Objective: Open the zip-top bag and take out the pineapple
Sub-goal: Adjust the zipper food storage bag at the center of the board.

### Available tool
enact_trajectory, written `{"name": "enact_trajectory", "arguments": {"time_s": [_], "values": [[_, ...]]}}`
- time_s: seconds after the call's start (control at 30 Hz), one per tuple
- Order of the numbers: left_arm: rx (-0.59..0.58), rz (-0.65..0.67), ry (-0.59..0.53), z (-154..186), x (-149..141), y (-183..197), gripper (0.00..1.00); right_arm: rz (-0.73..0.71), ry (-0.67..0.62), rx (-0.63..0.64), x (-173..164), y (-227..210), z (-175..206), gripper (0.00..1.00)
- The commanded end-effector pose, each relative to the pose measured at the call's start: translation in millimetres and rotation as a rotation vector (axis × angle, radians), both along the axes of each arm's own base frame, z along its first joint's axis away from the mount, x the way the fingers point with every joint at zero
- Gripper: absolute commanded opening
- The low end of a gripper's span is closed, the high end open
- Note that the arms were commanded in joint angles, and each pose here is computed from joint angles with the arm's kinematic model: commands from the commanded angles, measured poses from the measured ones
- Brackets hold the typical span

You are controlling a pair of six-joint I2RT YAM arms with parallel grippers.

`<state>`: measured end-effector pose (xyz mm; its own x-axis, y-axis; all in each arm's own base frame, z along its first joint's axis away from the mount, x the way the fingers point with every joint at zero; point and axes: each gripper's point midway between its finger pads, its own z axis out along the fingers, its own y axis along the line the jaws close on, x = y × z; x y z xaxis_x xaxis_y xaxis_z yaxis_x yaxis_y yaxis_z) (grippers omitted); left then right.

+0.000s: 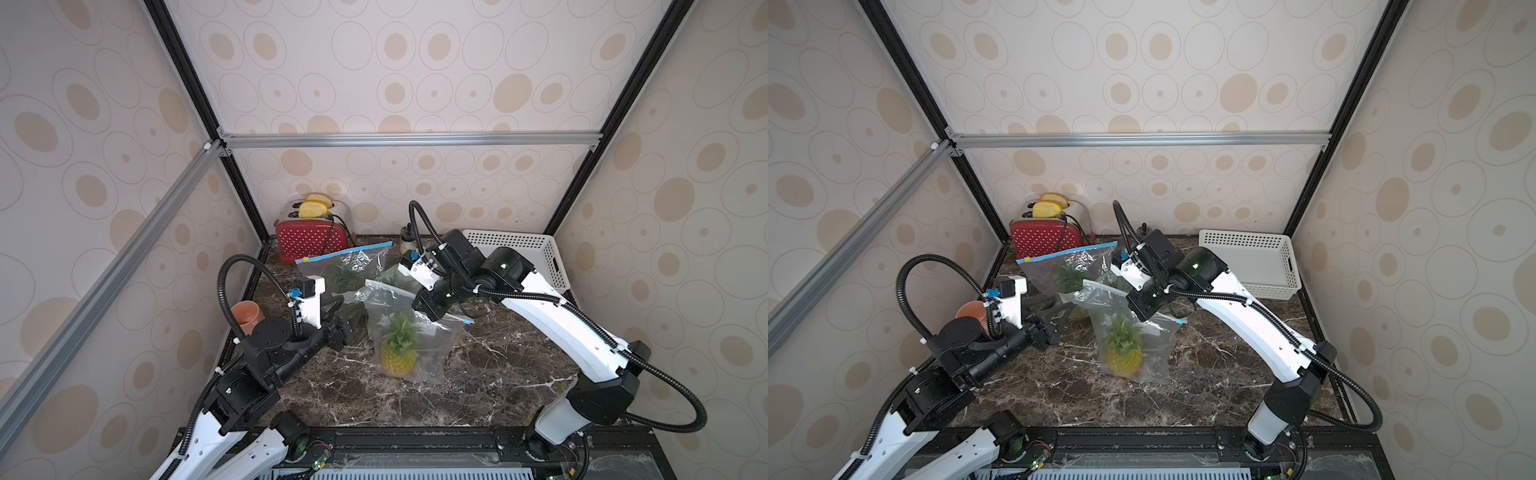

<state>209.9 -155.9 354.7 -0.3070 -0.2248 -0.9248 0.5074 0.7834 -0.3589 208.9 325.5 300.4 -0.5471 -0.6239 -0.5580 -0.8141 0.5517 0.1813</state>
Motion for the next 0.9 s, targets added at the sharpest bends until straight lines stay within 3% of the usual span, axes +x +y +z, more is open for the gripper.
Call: {"name": "enact_trajectory", "arguments": {"time_s": [0.0, 0.2, 0.6, 0.73, 0.87], "values": [[-0.006, 0.016, -0.009, 2, -1, 5, 0.62, -0.236, -0.023, 0.03, 9, -24, 27, 0.0], [-0.03, 0.013, -0.004, -1, -3, 6, 0.63, -0.393, -0.03, 0.019, 8, -32, 24, 0.0], [-0.027, -0.026, 0.036, -9, 4, -9, 0.65, -0.616, -0.178, 0.036, -9, -54, 36, 0.0], [-0.037, -0.05, 0.041, -9, 6, -16, 0.65, -0.65, -0.207, 0.046, -15, -62, 34, 0.0], [-0.04, -0.071, 0.065, -16, 7, -22, 0.67, -0.611, -0.139, 0.079, -24, -49, 8, 0.04]]}}
